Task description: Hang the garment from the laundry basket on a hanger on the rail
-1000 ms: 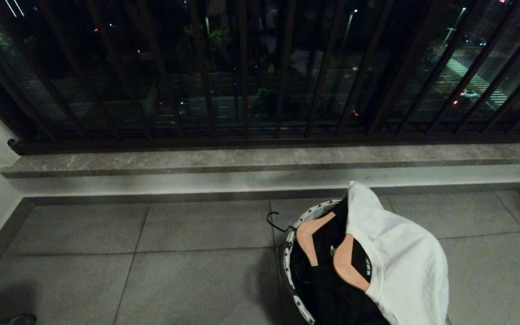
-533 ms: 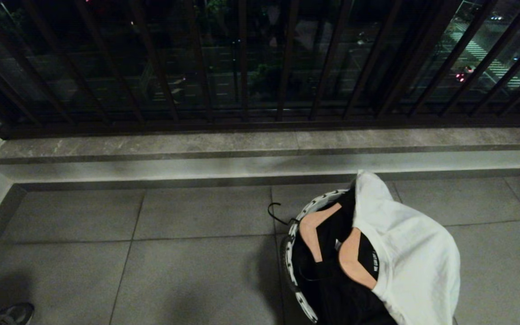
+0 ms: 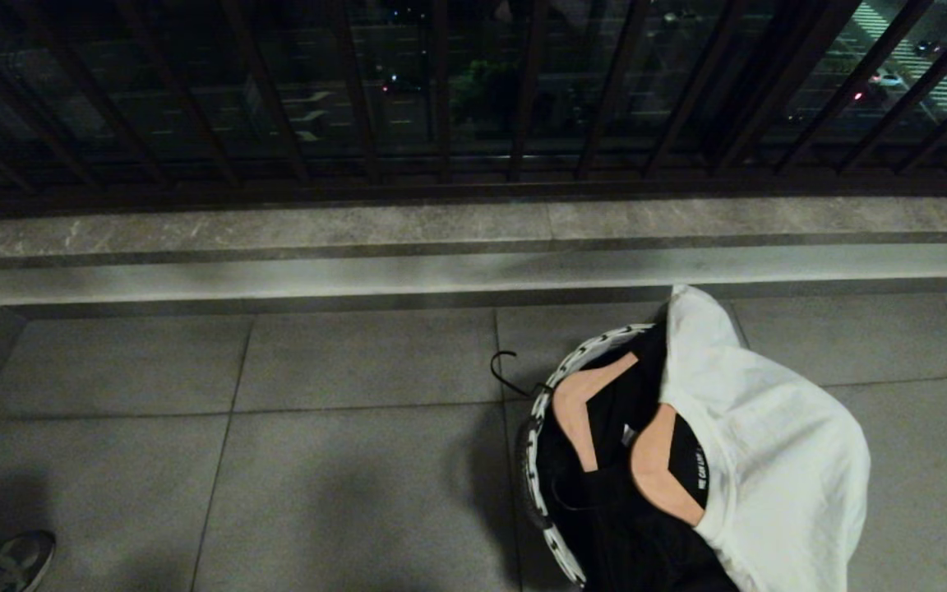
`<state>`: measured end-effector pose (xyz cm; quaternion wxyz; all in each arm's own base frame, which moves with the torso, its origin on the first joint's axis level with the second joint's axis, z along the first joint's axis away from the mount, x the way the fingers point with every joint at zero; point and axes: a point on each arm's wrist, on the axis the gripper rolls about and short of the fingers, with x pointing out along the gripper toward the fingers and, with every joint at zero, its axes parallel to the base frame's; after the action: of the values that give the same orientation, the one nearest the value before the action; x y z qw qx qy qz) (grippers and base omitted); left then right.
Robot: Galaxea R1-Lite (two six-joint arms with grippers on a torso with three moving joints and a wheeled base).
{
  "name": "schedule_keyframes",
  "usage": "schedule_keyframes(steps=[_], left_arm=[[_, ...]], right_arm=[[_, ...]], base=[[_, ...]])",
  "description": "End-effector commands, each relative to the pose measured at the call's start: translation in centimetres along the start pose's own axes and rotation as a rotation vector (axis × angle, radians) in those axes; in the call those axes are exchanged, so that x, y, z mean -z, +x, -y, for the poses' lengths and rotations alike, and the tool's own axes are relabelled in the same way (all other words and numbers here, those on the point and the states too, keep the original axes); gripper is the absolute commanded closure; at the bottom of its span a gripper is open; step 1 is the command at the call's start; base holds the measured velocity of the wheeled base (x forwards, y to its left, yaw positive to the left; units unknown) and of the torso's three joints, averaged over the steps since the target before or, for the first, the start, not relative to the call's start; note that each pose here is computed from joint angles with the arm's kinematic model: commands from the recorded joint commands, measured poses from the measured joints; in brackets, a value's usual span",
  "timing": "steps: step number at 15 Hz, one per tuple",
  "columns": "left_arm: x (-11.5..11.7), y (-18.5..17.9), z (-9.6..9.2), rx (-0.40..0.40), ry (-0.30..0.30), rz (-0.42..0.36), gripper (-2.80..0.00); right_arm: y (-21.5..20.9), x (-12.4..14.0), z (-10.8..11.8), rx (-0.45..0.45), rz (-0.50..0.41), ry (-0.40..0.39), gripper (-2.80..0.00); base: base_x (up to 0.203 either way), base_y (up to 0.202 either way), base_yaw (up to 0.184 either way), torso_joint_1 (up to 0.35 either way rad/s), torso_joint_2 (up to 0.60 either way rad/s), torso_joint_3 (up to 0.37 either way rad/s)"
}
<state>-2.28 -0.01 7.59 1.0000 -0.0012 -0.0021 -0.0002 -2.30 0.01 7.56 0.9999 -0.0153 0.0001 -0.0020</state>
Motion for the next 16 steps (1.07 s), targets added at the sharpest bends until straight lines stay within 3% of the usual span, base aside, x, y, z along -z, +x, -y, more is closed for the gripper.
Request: schedule_keyframes(steps=[1, 4, 7, 9, 12, 14, 16], left_arm=[[0.0, 0.0, 0.0, 0.000, -0.001, -0.001, 0.00], [0.0, 0.0, 0.0, 0.000, 0.001, -0.001, 0.00], [0.0, 0.0, 0.0, 0.000, 0.002, -0.001, 0.00], [0.0, 0.0, 0.0, 0.000, 0.002, -0.001, 0.00], [0.0, 0.0, 0.0, 0.000, 0.002, -0.001, 0.00], [0.0, 0.0, 0.0, 0.000, 0.002, -0.001, 0.00], [0.0, 0.0, 0.0, 0.000, 0.002, -0.001, 0.00]], right_arm=[[0.0, -0.1, 0.0, -0.001, -0.001, -0.002, 0.00], [0.1, -2.9, 0.0, -0.054, -0.073, -0.014, 0.00], [3.1, -6.8, -0.1, -0.162, -0.307, -0.036, 0.00], [7.0, -8.0, -0.2, -0.241, -0.495, -0.096, 0.00], [13.5, -8.2, -1.2, -0.417, -0.710, -0.264, 0.00], [16.9, -7.9, -3.1, -0.586, -0.765, -0.432, 0.00], [19.2, -7.2, -5.4, -0.691, -0.794, -0.603, 0.00]], base=[[0.000, 0.000, 0.000, 0.002, 0.01, -0.197], [0.000, 0.000, 0.000, 0.003, 0.00, -0.122], [0.000, 0.000, 0.000, 0.001, 0.00, -0.010], [0.000, 0.000, 0.000, 0.000, 0.00, 0.000], [0.000, 0.000, 0.000, 0.000, 0.00, 0.000], [0.000, 0.000, 0.000, 0.000, 0.00, 0.000], [0.000, 0.000, 0.000, 0.000, 0.00, 0.000]])
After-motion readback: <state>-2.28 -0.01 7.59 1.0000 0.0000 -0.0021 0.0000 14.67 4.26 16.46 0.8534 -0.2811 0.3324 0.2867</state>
